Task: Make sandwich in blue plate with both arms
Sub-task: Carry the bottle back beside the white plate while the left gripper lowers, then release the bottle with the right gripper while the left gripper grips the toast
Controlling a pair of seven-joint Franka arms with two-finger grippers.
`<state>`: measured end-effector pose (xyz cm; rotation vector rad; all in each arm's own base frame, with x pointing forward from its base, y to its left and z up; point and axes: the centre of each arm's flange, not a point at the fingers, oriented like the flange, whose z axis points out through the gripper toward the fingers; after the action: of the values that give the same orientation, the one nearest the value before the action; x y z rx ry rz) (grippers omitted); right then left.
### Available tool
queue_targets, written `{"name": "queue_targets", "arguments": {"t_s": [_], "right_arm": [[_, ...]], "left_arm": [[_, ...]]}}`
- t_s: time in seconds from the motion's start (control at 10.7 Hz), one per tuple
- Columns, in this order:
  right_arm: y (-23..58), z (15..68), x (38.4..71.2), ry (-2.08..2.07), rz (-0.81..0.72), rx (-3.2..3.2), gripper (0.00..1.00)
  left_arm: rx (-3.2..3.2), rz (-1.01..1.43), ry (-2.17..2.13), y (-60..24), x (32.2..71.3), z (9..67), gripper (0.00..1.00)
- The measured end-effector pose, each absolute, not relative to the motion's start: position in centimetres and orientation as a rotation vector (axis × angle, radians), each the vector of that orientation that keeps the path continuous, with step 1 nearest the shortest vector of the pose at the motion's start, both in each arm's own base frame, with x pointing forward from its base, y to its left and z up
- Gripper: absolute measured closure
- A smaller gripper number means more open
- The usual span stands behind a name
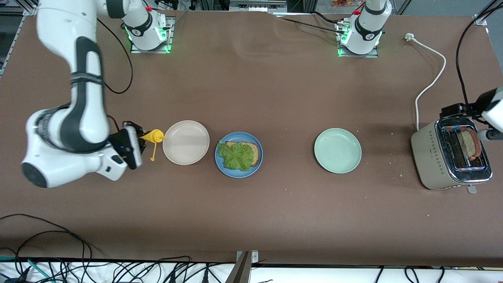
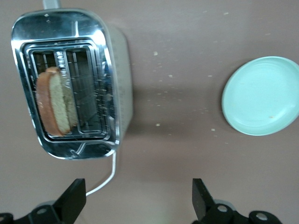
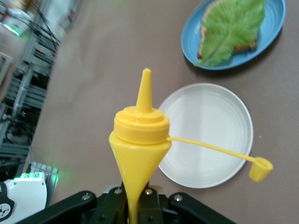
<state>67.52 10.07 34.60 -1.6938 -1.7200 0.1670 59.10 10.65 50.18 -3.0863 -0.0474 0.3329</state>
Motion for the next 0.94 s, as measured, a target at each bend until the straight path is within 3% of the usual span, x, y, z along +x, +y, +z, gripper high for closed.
{"name": "queue_targets", "arguments": {"t_s": [0.38,0.94], "right_arm": [[2.8,29.7,66.6,-1.638,-0.098,-1.438,0.93],[-2.1,17.8,64.4,-1.489,-0.478,-1.145,0.93]], "left_arm": [[-3.041,0.317,-0.014,17.5,61.6,45.0,0.0],[-3.038,0.374,-0.016,24.6,61.5,38.2,0.0]]}}
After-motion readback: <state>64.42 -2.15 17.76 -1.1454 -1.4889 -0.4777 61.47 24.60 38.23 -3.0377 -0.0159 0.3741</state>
